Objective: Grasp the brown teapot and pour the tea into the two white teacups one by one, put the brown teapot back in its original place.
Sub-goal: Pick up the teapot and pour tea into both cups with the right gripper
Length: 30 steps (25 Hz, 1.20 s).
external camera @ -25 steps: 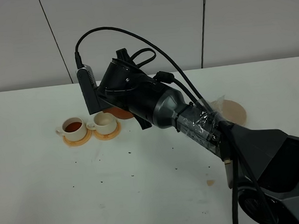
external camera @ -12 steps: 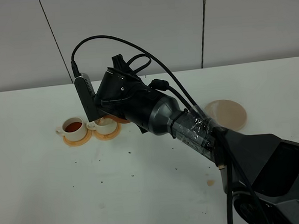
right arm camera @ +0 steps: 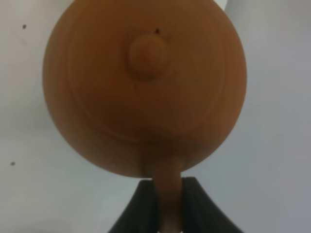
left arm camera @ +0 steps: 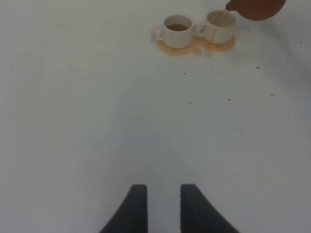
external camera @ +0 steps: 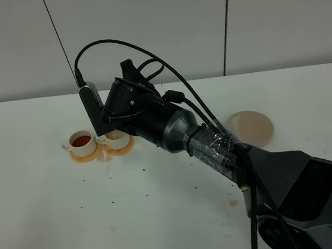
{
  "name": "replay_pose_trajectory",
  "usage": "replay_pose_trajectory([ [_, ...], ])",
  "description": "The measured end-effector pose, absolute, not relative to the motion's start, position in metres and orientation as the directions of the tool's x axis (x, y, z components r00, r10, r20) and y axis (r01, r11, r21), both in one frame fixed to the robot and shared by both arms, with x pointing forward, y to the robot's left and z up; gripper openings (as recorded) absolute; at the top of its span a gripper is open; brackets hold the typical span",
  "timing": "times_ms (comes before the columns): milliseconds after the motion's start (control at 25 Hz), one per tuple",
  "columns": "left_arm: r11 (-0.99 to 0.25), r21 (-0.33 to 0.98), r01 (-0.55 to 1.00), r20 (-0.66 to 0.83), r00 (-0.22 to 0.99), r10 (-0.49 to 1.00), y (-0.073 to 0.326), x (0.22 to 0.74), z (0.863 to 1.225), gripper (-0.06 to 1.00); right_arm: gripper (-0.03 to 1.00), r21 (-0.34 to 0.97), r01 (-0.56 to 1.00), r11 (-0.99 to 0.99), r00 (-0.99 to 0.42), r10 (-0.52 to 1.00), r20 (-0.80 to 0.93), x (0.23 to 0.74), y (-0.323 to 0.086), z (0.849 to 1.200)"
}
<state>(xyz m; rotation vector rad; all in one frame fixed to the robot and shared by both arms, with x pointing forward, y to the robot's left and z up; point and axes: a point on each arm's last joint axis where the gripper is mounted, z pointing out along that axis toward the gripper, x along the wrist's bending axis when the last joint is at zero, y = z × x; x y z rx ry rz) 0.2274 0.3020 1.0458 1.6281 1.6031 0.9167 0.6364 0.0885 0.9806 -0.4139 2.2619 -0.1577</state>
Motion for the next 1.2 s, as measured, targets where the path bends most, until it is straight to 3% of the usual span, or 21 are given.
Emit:
replay_pose_trajectory([
  [1200, -0.024, 0.847, 0.532, 0.029, 0.000, 1.000, 0.302, 0.227, 1.046, 0.24, 0.09, -0.265, -0.228, 0.937, -0.619, -0.349, -0.703, 0.650, 0.079, 0.969],
])
